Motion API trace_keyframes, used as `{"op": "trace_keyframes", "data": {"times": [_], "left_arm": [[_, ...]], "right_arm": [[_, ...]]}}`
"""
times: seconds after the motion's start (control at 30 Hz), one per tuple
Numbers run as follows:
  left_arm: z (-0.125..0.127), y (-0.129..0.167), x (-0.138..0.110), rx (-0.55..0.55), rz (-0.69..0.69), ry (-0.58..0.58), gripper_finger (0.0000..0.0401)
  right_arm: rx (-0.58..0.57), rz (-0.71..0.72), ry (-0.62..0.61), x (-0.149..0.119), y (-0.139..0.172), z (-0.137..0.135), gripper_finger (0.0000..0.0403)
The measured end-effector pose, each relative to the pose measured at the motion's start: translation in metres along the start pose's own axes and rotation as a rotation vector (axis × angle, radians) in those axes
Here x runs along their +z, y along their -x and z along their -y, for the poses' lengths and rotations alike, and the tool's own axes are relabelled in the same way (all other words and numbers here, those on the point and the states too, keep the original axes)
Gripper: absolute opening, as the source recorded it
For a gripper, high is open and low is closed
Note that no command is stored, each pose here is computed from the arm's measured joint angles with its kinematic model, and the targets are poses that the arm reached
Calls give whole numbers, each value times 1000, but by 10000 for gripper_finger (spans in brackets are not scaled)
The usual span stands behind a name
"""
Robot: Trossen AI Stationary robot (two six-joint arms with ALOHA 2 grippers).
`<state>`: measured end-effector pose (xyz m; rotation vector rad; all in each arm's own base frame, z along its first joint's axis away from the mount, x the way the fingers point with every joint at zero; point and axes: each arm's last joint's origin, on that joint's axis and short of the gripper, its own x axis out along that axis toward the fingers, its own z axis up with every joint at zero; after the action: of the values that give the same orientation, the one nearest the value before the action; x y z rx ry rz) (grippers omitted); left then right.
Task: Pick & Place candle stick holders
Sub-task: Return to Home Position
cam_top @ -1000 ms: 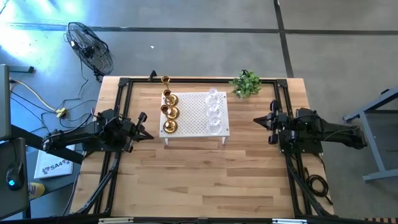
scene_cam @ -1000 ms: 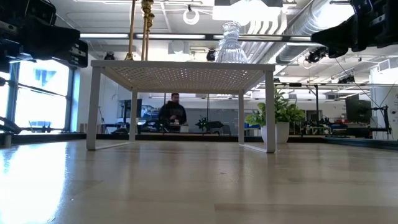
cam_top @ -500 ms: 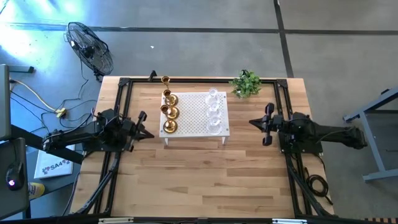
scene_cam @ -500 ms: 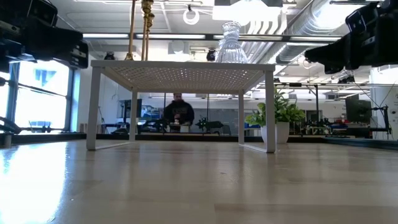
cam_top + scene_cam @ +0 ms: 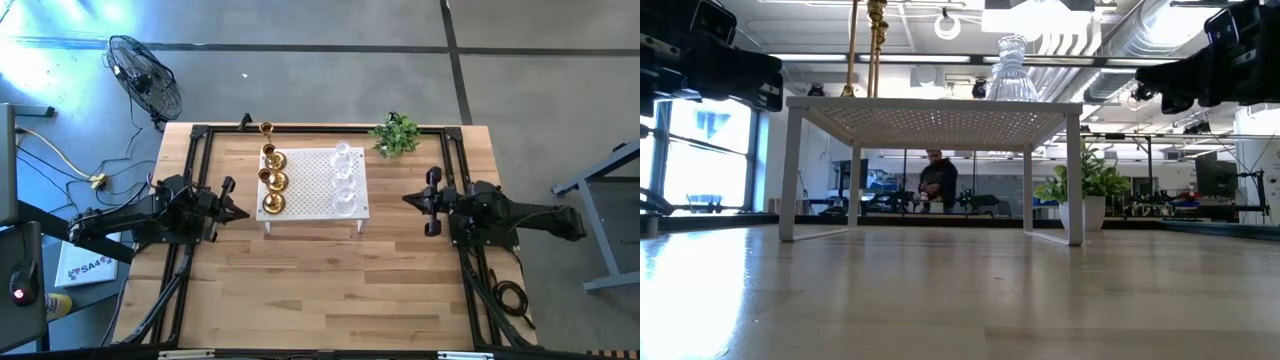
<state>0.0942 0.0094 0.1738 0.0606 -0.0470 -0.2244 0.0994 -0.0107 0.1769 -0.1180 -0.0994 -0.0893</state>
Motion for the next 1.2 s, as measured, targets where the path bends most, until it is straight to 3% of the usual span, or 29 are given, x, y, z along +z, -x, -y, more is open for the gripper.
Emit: {"op": "trace_keyframes", "data": {"times": [0.47,0.73,0.93,1.2], "left_arm": [[-1,0,0,37,-2,-2,0],[-2,0,0,83,-9,0,0],[-5,0,-1,172,-17,54,0],[-10,2,-4,373,-19,222,0]], "right_arm": [[25,-9,1,-1,3,-1,0],[-91,-30,13,-2,3,2,0],[-149,-80,24,-6,4,4,0],[-180,-84,5,-6,4,5,0]]}}
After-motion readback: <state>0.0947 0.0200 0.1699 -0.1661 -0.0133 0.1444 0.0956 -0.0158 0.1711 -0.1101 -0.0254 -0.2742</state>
